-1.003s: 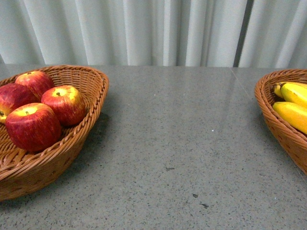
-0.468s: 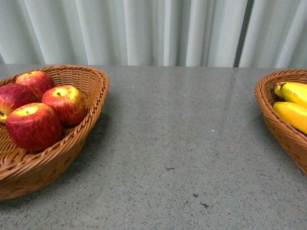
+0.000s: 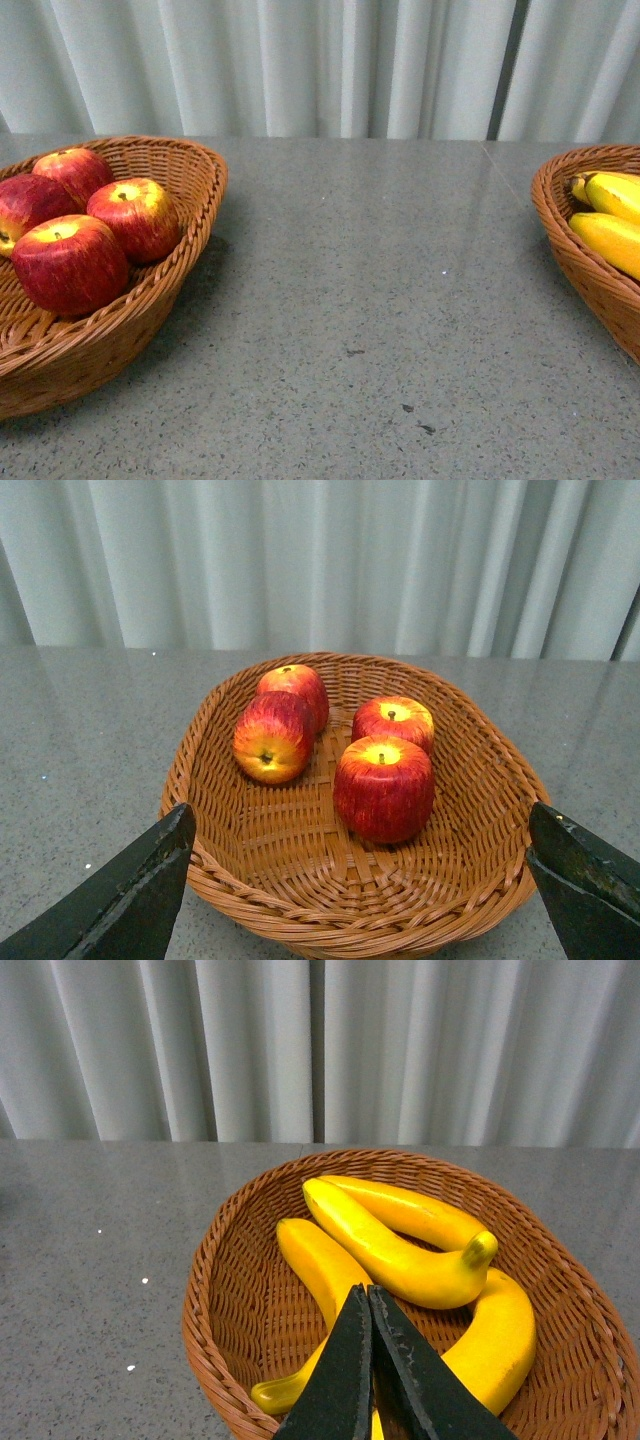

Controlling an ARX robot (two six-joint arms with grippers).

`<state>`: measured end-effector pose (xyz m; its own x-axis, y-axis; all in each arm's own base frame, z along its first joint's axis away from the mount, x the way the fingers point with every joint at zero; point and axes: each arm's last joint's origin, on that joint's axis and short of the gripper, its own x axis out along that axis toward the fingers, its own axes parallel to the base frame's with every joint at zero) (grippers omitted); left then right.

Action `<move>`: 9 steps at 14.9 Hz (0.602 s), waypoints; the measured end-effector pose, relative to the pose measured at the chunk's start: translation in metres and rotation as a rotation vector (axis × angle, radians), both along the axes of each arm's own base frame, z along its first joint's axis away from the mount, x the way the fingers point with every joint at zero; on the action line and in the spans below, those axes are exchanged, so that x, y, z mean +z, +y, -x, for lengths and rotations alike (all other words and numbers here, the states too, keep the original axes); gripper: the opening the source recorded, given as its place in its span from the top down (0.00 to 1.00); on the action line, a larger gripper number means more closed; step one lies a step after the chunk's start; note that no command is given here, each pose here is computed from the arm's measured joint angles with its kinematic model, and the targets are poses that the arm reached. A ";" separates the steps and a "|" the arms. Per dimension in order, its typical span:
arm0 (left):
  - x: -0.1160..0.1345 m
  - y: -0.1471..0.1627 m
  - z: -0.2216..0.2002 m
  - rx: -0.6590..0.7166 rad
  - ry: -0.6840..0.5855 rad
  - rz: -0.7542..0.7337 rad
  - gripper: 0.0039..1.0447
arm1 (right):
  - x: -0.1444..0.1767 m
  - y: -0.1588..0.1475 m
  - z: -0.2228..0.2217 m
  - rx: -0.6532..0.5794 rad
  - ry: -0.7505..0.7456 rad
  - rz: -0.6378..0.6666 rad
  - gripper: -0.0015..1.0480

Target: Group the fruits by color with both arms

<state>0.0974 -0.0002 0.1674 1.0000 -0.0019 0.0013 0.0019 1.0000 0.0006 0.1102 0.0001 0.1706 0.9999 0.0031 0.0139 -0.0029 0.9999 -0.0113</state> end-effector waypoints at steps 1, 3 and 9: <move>0.000 0.000 0.000 0.000 0.000 0.000 0.06 | 0.000 0.000 0.001 0.000 -0.001 0.000 0.98; 0.000 0.000 0.000 0.000 0.000 0.000 0.06 | -0.004 0.000 0.006 -0.001 0.032 -0.001 0.98; 0.000 0.000 0.000 0.000 0.000 0.000 0.06 | -0.003 0.000 0.013 -0.003 0.009 -0.003 0.98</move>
